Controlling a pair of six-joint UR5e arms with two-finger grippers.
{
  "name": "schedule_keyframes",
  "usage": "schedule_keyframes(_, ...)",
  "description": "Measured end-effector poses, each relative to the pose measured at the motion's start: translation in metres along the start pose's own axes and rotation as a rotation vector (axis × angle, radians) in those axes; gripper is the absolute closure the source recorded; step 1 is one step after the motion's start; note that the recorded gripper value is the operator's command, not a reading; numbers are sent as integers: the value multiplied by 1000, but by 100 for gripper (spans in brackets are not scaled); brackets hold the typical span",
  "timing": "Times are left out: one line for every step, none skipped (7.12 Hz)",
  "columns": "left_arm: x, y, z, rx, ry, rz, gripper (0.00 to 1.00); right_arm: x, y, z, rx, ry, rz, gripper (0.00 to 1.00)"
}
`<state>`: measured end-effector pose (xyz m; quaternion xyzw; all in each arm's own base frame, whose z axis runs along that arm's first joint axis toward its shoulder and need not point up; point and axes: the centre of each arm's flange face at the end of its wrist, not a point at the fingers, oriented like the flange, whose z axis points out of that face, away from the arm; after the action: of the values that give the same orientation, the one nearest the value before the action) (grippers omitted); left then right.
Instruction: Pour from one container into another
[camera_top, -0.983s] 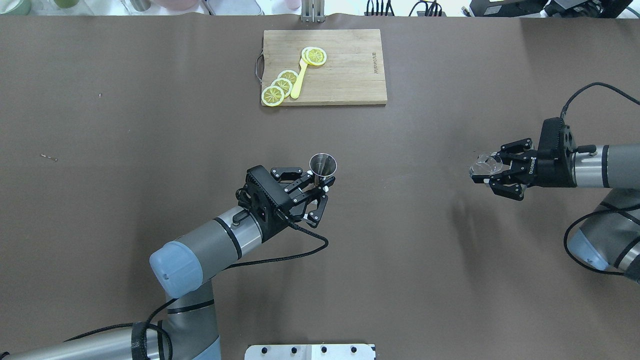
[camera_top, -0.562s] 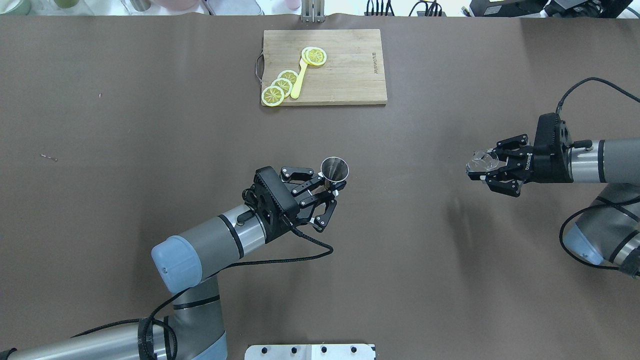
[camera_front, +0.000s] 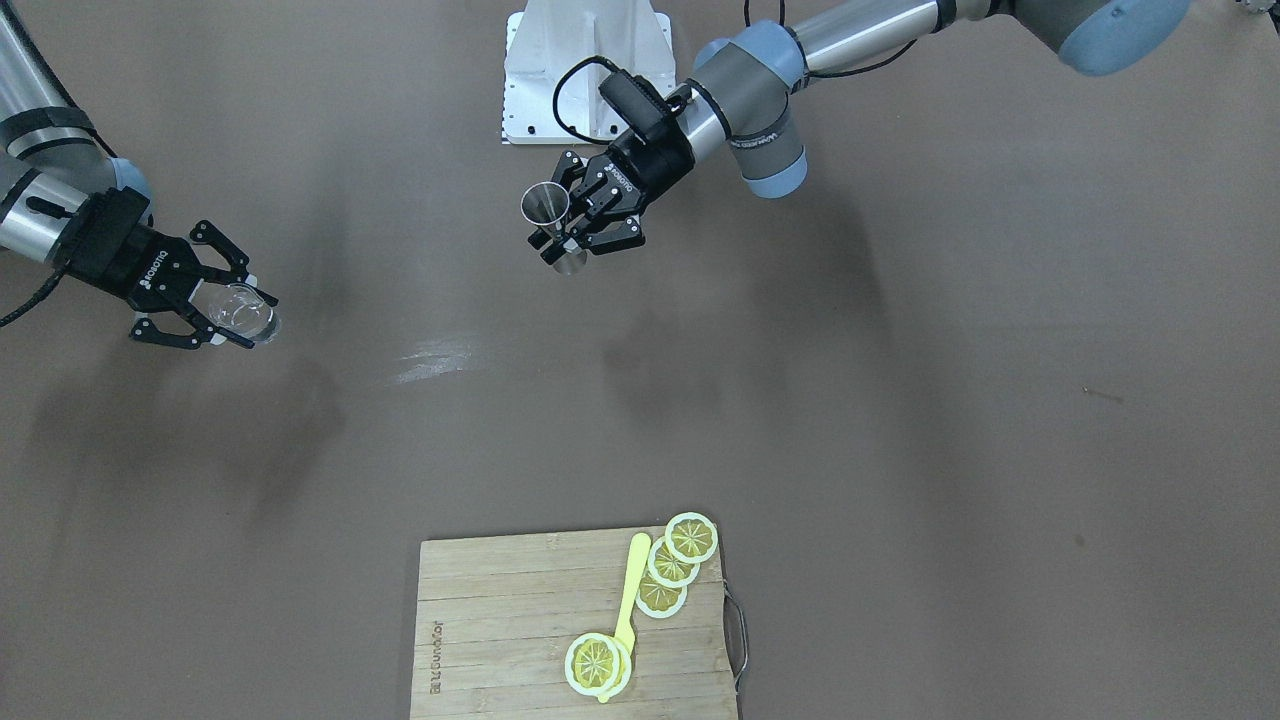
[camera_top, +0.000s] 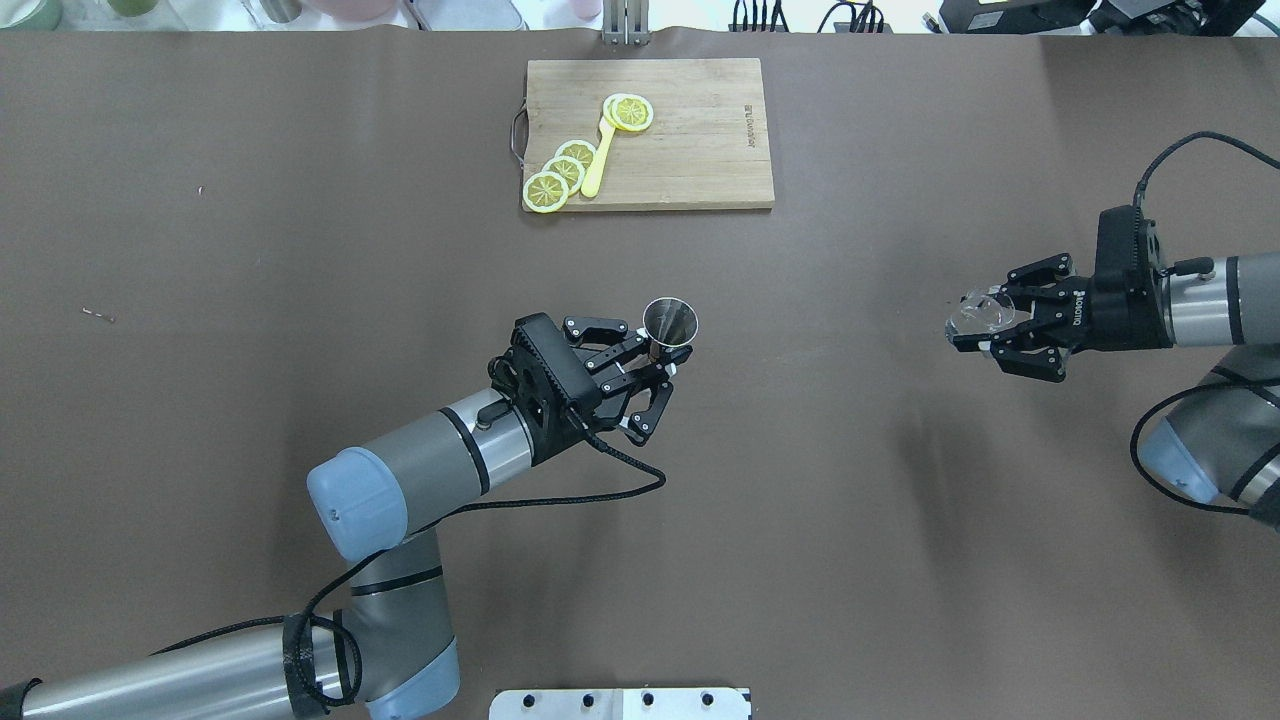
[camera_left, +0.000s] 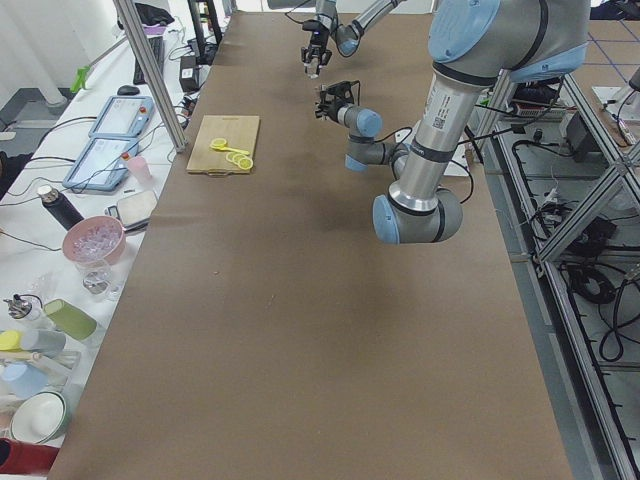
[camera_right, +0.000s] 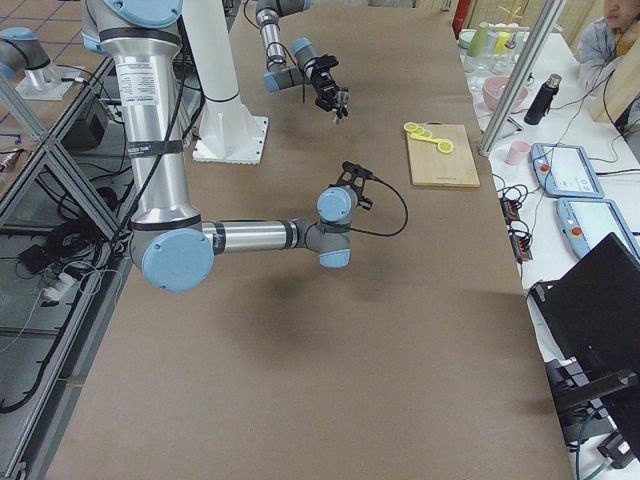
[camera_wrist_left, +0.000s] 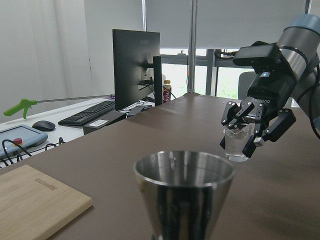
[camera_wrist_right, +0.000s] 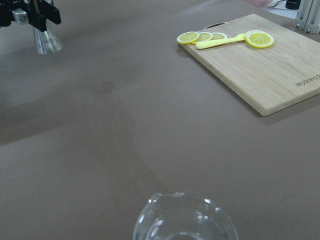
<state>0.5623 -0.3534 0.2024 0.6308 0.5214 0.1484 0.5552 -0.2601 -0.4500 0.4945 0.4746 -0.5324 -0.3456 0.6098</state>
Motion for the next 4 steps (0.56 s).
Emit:
schedule_keyframes(-2,1,2,-6,0,4,100,5,-16,-7,12,-12,-15,100)
schedule_keyframes(-5,1,4,-11,-3,7,100,10,-30,-15,22,-19,-30,100)
schedule_keyframes(-6,1,6,-13,-3,9,100,12,-40,-21,33,-22,-43,100)
schedule_keyframes(-6,1,8,-14,-3,10,100,9,-49,-24,39,-23,-55,100)
